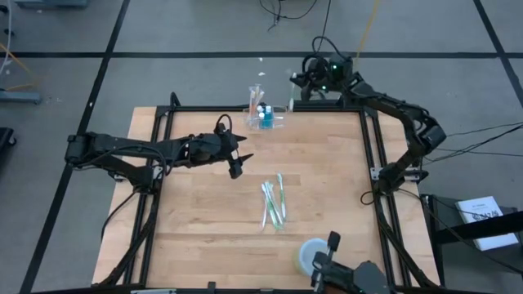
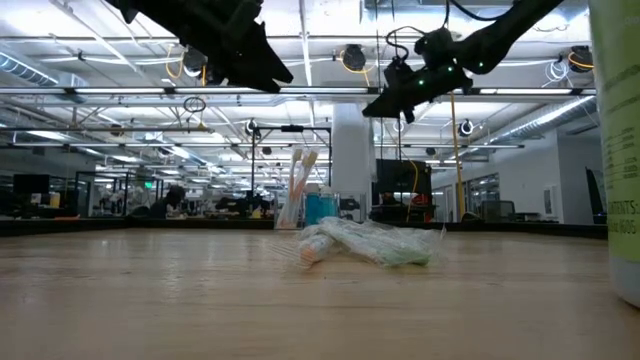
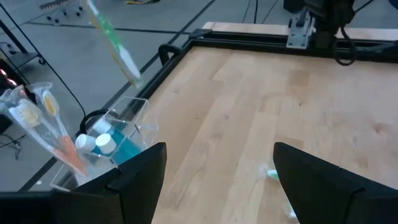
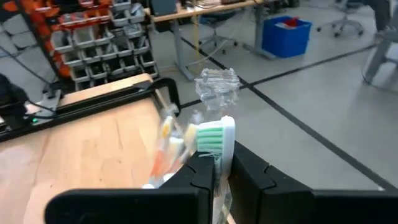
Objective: Pick & Place toothbrushing station
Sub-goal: Put the green toothbrush into the transparent organizer
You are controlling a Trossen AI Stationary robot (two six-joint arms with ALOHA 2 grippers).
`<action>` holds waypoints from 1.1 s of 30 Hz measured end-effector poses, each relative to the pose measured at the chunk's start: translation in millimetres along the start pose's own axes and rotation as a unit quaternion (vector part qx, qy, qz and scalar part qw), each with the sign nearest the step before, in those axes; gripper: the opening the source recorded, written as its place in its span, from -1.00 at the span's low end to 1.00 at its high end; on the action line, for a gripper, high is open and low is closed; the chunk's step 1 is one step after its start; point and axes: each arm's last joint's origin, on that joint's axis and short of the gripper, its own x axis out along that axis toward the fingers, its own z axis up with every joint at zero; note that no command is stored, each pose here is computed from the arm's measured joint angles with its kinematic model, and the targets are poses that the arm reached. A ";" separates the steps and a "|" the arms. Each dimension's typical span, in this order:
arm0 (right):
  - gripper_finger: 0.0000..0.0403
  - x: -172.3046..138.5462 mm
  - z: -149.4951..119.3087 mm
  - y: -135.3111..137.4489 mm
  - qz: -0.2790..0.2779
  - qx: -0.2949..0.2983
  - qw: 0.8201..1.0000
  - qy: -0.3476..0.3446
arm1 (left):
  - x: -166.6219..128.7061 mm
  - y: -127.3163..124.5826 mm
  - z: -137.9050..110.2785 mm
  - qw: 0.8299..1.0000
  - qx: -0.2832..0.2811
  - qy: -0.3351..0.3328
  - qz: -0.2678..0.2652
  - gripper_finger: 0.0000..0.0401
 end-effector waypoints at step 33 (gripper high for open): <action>-0.90 82.9 -47.0 86.2 -0.163 -0.024 0.983 -0.079 | -1.1 -3.8 -1.9 1.000 0.005 0.008 -0.011 0.48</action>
